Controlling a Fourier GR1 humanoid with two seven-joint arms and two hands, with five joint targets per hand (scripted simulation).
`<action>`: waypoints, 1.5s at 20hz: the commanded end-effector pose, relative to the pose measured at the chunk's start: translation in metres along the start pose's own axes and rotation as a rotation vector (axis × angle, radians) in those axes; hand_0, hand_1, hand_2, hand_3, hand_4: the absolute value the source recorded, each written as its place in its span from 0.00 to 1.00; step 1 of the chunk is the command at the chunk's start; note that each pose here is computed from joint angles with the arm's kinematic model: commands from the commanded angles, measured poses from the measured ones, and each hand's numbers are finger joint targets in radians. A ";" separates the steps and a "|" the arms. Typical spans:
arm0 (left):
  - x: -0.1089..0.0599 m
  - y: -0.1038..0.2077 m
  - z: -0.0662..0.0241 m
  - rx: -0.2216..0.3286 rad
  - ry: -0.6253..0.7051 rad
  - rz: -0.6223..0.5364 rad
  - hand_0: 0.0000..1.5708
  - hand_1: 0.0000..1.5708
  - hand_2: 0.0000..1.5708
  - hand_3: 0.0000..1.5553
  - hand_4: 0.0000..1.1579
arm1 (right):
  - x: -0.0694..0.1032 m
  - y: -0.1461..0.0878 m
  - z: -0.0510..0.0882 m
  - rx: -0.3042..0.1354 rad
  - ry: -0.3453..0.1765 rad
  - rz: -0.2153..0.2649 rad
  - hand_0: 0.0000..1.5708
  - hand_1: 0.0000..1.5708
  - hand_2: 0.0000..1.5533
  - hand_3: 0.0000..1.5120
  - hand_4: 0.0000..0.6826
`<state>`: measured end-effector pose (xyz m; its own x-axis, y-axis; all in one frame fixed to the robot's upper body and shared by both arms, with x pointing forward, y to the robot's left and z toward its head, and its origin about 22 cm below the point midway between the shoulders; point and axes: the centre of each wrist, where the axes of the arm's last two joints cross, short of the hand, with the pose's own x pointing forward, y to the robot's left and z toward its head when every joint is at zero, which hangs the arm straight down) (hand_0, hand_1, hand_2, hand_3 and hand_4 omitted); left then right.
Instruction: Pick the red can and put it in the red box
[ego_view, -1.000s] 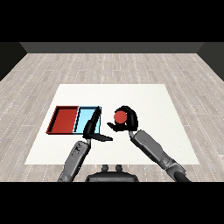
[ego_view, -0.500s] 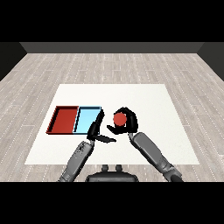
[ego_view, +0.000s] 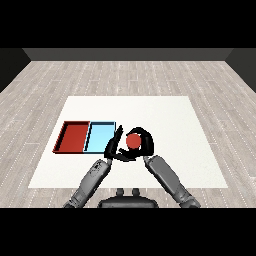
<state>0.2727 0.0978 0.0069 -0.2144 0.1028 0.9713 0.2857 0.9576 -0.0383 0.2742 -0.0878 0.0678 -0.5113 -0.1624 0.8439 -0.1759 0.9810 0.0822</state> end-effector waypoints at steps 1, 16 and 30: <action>0.006 -0.009 0.0149 -0.028 -0.026 0.022 0.00 0.00 0.00 0.00 0.00 | -0.016 -0.002 0.000 -0.008 -0.011 -0.023 0.92 0.92 0.92 0.92 0.97; -0.004 -0.021 -0.0188 -0.056 -0.003 0.045 0.00 0.00 0.00 0.00 0.00 | 0.013 0.044 -0.013 0.032 -0.009 -0.084 0.97 0.97 0.94 0.93 0.95; -0.013 -0.016 -0.0110 0.178 0.058 0.022 1.00 1.00 1.00 0.95 0.96 | 0.018 0.040 -0.007 0.032 0.000 -0.097 0.95 0.95 0.93 0.92 0.95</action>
<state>0.2733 0.0739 -0.0065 -0.1724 0.1311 0.9763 0.1587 0.9819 -0.1038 0.2690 -0.0557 0.0824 -0.4973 -0.2154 0.8404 -0.2277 0.9671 0.1131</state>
